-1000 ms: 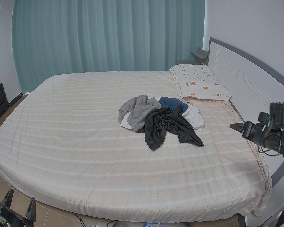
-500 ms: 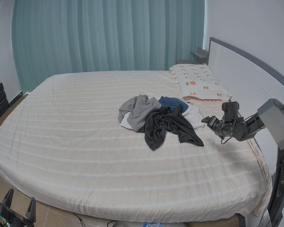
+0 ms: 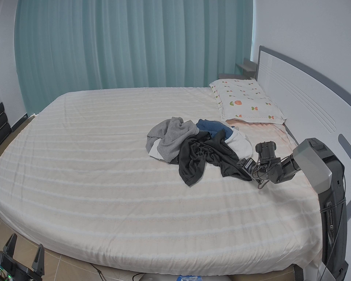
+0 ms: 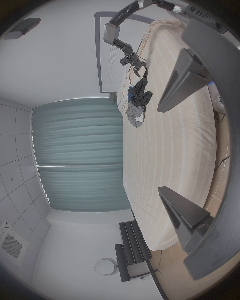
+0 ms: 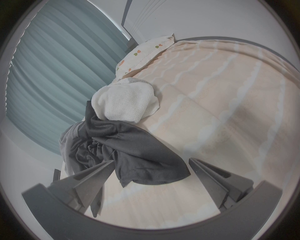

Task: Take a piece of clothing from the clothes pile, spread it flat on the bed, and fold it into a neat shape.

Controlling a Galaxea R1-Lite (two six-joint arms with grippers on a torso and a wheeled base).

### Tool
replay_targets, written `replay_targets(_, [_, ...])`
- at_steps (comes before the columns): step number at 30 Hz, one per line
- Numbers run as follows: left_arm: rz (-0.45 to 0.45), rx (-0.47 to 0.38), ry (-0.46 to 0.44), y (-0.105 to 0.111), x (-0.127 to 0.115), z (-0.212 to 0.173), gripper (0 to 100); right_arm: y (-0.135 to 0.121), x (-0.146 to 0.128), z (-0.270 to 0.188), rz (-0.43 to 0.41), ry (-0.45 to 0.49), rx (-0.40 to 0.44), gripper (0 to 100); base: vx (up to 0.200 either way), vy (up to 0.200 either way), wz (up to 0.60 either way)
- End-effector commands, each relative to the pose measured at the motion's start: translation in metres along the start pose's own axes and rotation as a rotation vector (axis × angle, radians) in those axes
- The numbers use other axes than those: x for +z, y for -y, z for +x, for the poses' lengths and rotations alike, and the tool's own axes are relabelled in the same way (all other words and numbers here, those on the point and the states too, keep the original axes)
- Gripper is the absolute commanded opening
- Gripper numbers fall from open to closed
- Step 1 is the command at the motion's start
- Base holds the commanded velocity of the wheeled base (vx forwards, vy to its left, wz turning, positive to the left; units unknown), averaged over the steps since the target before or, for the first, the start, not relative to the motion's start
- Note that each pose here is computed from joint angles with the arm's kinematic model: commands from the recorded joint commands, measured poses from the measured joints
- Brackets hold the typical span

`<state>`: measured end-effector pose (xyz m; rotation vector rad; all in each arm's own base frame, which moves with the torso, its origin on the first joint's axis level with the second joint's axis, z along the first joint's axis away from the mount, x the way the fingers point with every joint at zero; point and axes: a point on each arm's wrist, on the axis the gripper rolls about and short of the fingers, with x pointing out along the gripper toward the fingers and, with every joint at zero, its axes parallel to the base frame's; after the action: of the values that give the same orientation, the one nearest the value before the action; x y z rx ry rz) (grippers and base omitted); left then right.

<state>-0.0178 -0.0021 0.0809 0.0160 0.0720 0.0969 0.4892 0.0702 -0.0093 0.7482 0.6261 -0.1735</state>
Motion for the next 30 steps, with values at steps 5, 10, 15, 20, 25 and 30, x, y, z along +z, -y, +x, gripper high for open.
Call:
replay_targets(5, [-0.005, 0.000, -0.018, 0.000, -0.005, 0.001, 100, -0.001, -0.004, 0.026, 0.018, 0.006, 0.010, 100, 0.000, 0.000, 0.00])
replay_targets(10, [-0.006, 0.000, -0.018, 0.000, -0.005, 0.001, 100, -0.002, -0.005, 0.034, 0.017, 0.012, 0.018, 100, 0.000, 0.000, 0.00])
replay_targets(15, [-0.008, 0.000, -0.018, 0.000, -0.005, 0.001, 100, -0.002, -0.009, 0.044, 0.009, 0.061, -0.015, 100, 0.000, 0.000, 0.00])
replay_targets(20, [-0.006, 0.000, -0.018, 0.000, -0.005, 0.001, 100, -0.006, -0.013, 0.044, 0.003, 0.058, -0.016, 0, 0.000, 0.000, 0.00])
replay_targets(25, [-0.006, 0.000, -0.018, 0.000, -0.005, 0.001, 100, -0.013, -0.014, 0.035, -0.008, 0.053, -0.009, 0, 0.000, 0.000, 0.00])
replay_targets(30, [-0.008, 0.002, -0.016, 0.000, -0.005, 0.001, 100, -0.017, -0.009, 0.010, -0.010, 0.036, -0.006, 0, 0.000, 0.000, 0.00])
